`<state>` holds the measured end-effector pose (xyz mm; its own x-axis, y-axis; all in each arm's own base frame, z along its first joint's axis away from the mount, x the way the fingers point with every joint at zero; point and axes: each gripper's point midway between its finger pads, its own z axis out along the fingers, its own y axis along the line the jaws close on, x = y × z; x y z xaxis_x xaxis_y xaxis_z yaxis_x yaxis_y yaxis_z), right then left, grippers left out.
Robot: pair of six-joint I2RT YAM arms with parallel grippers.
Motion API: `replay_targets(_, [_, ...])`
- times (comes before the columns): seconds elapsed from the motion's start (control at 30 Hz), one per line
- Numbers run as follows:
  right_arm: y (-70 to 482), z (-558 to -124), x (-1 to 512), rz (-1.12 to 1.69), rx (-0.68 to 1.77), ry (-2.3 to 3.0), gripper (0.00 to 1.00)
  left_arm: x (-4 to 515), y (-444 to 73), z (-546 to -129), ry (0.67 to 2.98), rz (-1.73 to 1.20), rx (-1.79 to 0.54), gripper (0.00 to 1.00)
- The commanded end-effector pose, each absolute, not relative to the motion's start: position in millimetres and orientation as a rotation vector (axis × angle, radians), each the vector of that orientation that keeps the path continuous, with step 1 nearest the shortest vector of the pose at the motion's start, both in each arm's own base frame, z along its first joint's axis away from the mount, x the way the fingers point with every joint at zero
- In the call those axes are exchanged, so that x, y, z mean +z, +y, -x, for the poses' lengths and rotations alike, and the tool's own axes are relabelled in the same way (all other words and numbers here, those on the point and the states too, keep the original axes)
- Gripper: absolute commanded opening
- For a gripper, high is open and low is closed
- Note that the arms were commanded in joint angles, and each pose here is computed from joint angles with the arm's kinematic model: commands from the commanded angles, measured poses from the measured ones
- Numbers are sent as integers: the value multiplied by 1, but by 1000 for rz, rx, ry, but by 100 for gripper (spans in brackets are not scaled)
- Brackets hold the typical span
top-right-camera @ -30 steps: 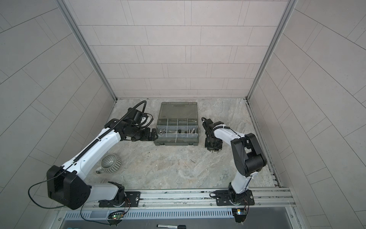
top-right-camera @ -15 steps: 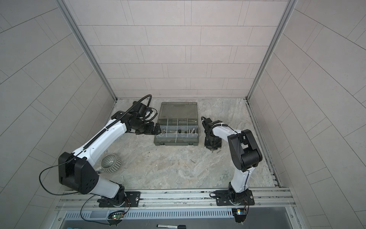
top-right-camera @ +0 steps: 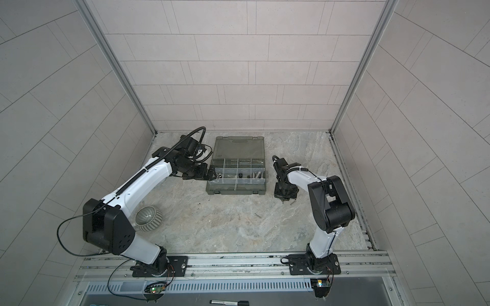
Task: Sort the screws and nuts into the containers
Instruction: 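Carry the silver screw with the right gripper over the box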
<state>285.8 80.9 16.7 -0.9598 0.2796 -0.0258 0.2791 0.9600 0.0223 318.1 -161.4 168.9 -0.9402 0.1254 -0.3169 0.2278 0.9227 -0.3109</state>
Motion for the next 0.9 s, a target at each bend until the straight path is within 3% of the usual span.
replay_targets(0.0, [80, -261, -4, -458, 3, 3173, 0, 179, -163, -316, 2776, -283, -506, 100])
replay_targets(0.87, [90, -292, 89, -320, 74, 3056, 0, 183, -157, -320, 2760, -236, -464, 100])
